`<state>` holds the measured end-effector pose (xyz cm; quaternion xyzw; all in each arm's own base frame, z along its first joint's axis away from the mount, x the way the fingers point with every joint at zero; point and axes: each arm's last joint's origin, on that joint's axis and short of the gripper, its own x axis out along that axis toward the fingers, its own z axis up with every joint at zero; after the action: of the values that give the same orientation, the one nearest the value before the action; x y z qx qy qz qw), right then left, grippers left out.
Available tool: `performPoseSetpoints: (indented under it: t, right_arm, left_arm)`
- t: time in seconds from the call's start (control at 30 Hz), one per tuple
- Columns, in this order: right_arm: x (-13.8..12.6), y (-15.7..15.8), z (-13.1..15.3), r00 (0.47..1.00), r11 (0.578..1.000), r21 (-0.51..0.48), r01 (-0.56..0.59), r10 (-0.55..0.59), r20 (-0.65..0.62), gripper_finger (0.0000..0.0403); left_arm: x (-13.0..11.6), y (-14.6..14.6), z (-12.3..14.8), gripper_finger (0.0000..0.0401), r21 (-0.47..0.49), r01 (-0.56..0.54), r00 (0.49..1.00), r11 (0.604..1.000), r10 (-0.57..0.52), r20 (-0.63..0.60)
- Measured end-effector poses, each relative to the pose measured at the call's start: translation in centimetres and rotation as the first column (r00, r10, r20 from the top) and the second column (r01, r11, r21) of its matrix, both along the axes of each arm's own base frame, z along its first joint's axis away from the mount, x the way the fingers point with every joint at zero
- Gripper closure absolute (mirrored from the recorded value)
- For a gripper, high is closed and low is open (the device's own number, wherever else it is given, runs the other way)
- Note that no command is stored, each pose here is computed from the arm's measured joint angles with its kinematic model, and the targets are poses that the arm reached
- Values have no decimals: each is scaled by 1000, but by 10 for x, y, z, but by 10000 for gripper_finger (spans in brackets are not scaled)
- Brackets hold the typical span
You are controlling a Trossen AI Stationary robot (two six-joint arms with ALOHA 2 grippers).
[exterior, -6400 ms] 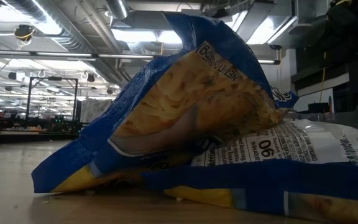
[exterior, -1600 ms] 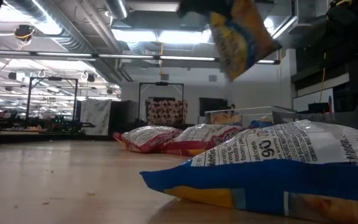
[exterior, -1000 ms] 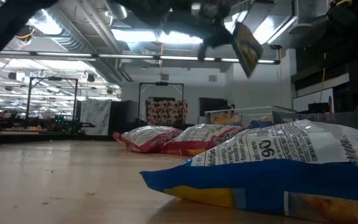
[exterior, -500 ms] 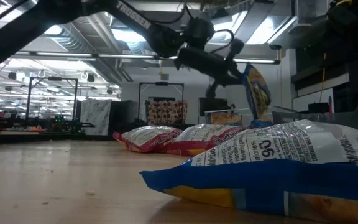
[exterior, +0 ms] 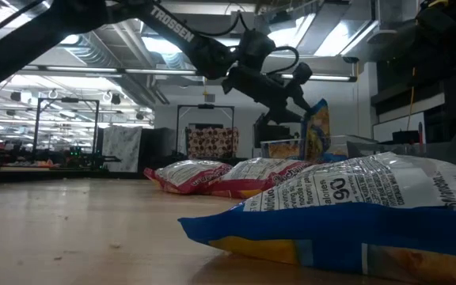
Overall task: Sort Maruchan noodles
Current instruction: Put the blue bag into the top transparent bin
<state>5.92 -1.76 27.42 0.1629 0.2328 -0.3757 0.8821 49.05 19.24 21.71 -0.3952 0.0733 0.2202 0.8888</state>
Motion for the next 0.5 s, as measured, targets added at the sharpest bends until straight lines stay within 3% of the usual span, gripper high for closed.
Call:
performPoseSetpoints:
  t: [0.2, 0.5]
  right_arm:
    - [0, 0, 0, 1000, 1000, 5, -6, 6, -1, 52]
    - [1, 0, 0, 1000, 1000, -6, -17, 17, -4, 52]
  left_arm:
    - [-4, 7, 2, 266, -22, 25, 1000, 999, -25, 14]
    - [-15, 31, 3, 265, -178, 153, 987, 972, -141, 78]
